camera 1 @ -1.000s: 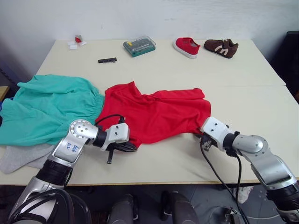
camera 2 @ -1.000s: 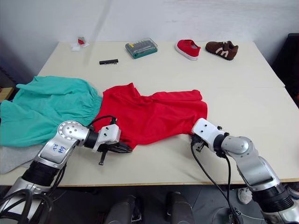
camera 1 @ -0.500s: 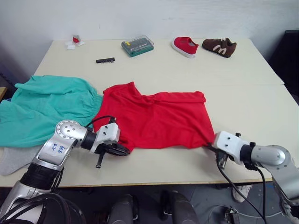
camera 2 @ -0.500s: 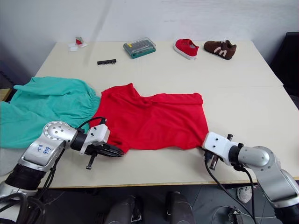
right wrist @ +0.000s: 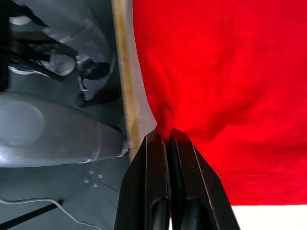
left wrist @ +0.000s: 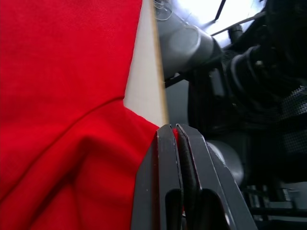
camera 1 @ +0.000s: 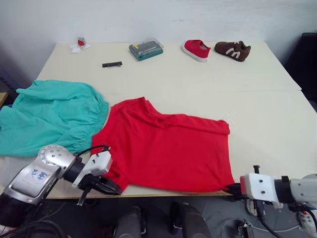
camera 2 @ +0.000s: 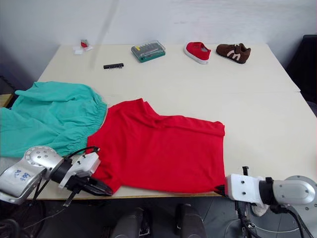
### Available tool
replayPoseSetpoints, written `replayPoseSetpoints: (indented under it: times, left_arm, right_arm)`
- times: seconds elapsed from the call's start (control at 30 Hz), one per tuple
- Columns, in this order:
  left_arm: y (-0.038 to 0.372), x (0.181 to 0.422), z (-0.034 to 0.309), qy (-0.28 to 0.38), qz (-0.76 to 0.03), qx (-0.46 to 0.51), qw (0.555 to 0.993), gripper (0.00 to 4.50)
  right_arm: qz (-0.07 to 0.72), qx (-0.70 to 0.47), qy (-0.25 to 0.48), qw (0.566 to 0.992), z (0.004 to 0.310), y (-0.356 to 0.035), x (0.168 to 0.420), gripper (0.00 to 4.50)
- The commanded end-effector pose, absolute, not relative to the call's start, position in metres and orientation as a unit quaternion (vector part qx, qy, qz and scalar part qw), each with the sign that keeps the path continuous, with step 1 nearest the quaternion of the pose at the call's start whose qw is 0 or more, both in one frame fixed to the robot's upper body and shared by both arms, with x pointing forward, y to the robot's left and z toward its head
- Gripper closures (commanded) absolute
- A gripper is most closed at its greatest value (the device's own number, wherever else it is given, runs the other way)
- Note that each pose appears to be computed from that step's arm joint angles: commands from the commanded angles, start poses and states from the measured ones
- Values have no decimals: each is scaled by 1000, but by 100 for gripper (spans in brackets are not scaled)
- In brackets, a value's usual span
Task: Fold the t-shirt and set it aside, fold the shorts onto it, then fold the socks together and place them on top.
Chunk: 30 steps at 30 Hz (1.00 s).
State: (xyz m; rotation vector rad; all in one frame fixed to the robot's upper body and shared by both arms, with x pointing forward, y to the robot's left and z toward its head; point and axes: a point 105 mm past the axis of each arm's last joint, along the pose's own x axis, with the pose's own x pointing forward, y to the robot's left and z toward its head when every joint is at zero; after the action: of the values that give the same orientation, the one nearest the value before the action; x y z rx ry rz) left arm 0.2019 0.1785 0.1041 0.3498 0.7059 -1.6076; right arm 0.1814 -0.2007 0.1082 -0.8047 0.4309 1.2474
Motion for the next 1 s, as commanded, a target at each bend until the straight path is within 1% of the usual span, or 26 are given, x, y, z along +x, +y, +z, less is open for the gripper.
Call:
replayPoseSetpoints:
  times: [0.03,0.2,0.27,0.33,0.5,0.53,0.57,0.63,0.7,0.8,0.87,1.0]
  left_arm:
    - [177,194,117,294,-709,152,622,450]
    - [177,207,122,285,-703,161,631,450]
    - [177,215,124,280,-706,186,624,450]
    - [174,226,134,272,-714,201,613,450]
    - [165,245,154,261,-729,199,600,450]
    - [161,251,160,259,-732,200,598,450]
    - [157,266,165,257,-728,202,603,450]
    - [155,294,165,262,-709,234,611,450]
    - [156,307,161,267,-704,255,607,450]
    - [148,326,161,251,-699,257,618,450]
    - [143,334,161,246,-698,257,621,450]
    - [138,337,158,242,-710,265,606,450]
  right_arm:
    - [574,-354,185,715,123,-199,179,448]
    - [578,-305,186,734,134,-197,187,448]
    - [586,-261,195,742,139,-193,188,448]
    - [594,-215,215,745,141,-193,189,448]
    - [599,-177,238,744,139,-194,193,448]
    - [600,-160,243,745,138,-193,194,448]
    - [601,-137,247,748,137,-192,195,448]
    - [591,-112,252,758,133,-192,202,448]
    - [585,-108,257,762,130,-194,205,448]
    - [576,-85,262,770,127,-195,210,448]
    - [569,-70,261,777,127,-194,214,448]
    - [554,-51,260,789,127,-193,224,448]
